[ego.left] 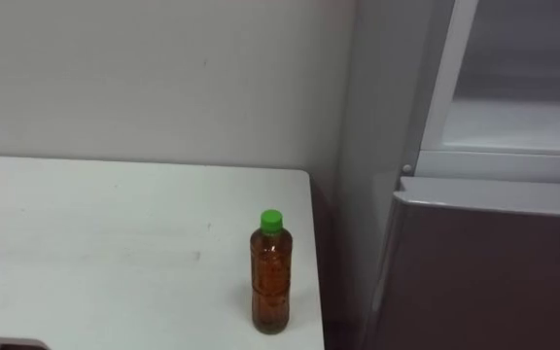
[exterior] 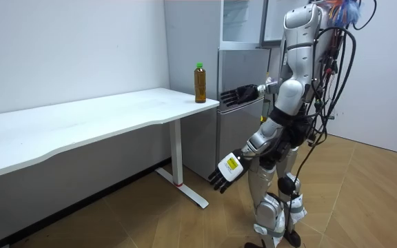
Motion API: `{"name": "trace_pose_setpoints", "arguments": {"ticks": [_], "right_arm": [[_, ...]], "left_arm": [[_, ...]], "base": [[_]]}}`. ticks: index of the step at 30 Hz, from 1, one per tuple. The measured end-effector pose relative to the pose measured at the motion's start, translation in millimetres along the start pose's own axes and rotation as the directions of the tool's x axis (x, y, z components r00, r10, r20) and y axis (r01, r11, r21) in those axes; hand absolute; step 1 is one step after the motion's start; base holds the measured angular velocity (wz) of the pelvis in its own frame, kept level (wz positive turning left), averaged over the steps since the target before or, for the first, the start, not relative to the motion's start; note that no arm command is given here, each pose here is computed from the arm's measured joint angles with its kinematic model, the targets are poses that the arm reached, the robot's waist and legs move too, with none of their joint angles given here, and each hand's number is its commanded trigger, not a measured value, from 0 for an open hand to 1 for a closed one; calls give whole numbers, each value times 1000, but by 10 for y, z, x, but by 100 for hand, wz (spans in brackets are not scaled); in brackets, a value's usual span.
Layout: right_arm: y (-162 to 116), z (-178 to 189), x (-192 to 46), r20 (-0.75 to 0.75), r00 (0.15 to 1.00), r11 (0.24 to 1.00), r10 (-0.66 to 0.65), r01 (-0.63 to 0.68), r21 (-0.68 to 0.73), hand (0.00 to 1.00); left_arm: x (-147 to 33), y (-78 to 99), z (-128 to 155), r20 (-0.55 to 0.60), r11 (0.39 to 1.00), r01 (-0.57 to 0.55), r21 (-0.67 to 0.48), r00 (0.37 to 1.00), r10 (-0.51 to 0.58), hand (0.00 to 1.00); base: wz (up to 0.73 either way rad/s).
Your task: Put the bottle in the upper fridge
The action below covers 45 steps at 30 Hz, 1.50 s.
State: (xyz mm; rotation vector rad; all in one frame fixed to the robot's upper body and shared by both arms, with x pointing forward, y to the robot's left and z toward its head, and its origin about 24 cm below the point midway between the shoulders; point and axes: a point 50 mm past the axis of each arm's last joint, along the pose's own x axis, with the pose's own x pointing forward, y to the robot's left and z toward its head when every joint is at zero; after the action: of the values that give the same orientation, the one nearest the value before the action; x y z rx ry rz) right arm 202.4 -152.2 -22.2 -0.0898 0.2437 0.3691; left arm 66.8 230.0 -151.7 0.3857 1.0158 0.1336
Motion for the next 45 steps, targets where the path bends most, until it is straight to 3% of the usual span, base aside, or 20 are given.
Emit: {"name": "trace_pose_setpoints", "arguments": {"ticks": [15, 28, 34, 45], "right_arm": [[-40, 289, 120, 115, 993, 1000, -13, 15, -13, 0], [-101, 560, 283, 223, 970, 994, -99, 87, 61, 0], [-171, 722, 363, 271, 949, 987, -160, 157, 32, 0], [-328, 860, 554, 287, 926, 967, -245, 255, 3, 0]], "left_arm": [[-24, 12, -75, -31, 999, -33, 36, 999, 34, 0], [-18, 59, -98, -44, 995, -34, 95, 998, 39, 0], [-17, 69, -100, -48, 993, -50, 106, 997, 56, 0], [72, 58, 115, 0, 990, -37, 135, 999, 37, 0]], "base": [[1], [5], [11], [6]]}}
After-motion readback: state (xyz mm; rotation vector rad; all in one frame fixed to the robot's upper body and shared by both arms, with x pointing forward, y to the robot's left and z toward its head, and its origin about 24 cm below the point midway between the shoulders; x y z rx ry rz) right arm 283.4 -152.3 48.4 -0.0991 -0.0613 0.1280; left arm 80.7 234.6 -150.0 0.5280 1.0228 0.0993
